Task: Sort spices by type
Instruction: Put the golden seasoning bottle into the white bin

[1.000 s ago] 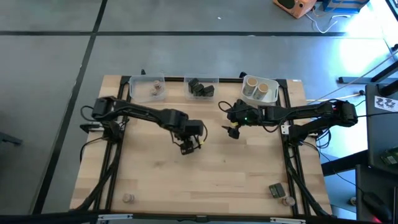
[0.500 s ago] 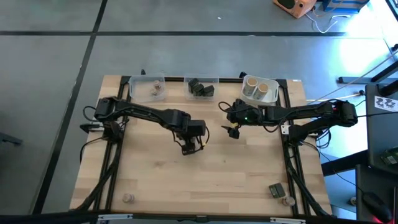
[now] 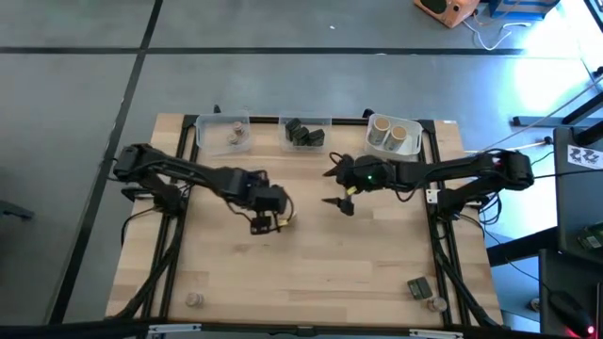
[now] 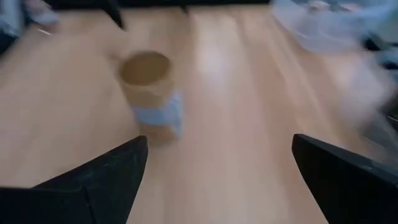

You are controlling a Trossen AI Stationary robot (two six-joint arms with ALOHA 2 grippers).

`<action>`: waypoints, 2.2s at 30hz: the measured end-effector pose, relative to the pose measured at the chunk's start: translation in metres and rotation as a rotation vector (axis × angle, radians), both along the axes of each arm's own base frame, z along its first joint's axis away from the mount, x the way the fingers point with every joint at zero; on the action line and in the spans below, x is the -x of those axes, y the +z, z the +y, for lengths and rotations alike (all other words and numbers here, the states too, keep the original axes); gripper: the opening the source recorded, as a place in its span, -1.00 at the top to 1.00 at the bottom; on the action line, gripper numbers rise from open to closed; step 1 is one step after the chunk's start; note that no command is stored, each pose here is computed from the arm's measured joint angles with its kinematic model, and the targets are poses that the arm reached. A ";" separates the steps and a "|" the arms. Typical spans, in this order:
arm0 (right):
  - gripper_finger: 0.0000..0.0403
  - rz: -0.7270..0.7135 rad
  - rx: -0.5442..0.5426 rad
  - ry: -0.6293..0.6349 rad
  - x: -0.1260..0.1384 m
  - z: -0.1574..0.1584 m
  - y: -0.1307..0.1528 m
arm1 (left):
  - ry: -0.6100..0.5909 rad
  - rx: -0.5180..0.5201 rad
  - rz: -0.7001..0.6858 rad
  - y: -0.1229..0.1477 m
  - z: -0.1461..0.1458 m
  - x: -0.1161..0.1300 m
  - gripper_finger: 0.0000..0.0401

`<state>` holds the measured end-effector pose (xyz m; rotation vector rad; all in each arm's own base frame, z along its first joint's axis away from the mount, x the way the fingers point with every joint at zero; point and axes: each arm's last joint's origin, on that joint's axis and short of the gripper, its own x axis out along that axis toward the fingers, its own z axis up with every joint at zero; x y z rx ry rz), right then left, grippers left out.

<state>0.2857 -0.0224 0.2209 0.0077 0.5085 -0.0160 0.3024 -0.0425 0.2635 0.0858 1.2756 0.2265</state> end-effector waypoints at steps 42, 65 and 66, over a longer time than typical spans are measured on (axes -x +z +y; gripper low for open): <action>-0.92 -0.169 -0.017 0.161 -0.103 0.029 -0.069 | 0.081 -0.022 -0.627 -0.090 -0.001 0.037 -0.65; -0.39 -0.088 0.088 0.080 -0.091 0.025 -0.048 | 0.093 0.003 -0.647 -0.089 -0.005 0.037 -0.65; -0.39 -0.073 0.111 0.062 -0.088 0.024 -0.044 | 0.092 0.004 -0.647 -0.089 -0.005 0.037 -0.65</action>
